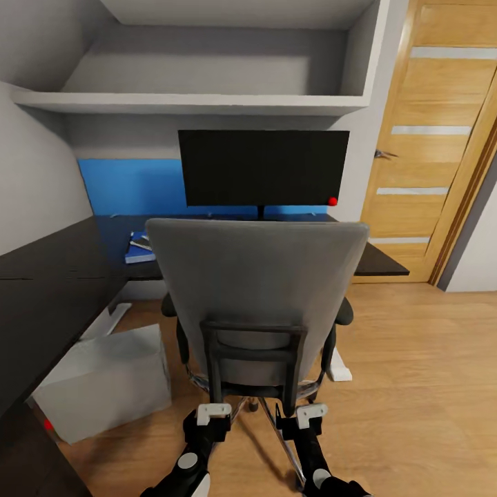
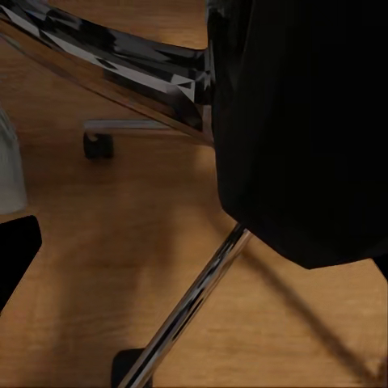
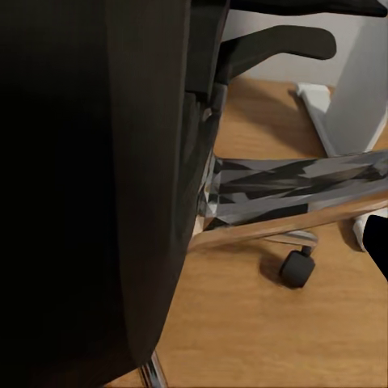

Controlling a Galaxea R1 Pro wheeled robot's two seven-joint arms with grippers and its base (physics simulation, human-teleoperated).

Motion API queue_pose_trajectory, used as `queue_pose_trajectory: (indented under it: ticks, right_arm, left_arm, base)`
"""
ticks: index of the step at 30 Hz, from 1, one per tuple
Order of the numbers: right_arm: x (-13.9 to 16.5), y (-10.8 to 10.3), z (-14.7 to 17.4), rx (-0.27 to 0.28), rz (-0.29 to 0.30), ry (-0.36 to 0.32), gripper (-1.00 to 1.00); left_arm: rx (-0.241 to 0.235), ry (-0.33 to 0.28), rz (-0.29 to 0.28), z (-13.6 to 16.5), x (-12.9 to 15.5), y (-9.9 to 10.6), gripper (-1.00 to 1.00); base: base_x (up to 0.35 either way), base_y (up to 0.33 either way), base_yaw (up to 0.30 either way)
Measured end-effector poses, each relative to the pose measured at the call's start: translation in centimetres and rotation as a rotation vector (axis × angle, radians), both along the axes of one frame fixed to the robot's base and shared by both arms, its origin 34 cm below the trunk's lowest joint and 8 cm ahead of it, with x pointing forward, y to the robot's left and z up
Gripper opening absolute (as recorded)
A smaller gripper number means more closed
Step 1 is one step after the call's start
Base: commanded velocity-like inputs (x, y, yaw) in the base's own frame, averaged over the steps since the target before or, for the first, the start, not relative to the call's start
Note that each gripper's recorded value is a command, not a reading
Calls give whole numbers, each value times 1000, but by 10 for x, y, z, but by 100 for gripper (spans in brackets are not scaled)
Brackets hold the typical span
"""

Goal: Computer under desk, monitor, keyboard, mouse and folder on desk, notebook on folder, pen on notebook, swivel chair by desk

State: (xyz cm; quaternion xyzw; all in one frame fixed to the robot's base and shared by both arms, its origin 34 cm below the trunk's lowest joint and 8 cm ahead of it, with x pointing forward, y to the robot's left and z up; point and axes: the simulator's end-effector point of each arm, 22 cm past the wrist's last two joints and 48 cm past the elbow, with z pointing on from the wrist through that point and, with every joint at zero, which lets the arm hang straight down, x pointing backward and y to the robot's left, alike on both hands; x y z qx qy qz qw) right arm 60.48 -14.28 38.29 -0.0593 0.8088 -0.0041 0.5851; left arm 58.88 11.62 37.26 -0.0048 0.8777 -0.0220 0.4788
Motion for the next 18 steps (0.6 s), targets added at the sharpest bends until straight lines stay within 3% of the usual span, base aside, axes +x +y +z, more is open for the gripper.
queue_pose_trajectory:
  ticks: [11, 18]
  right_arm:
    - [0, 0, 0, 2, -3, 1, 100]
    - [1, -5, -1, 12, -25, 3, 100]
  left_arm:
    - [0, 0, 0, 0, 0, 0, 100]
    - [0, 0, 1, 0, 0, 0, 100]
  base:
    - [320, 0, 0]
    - [55, 0, 0]
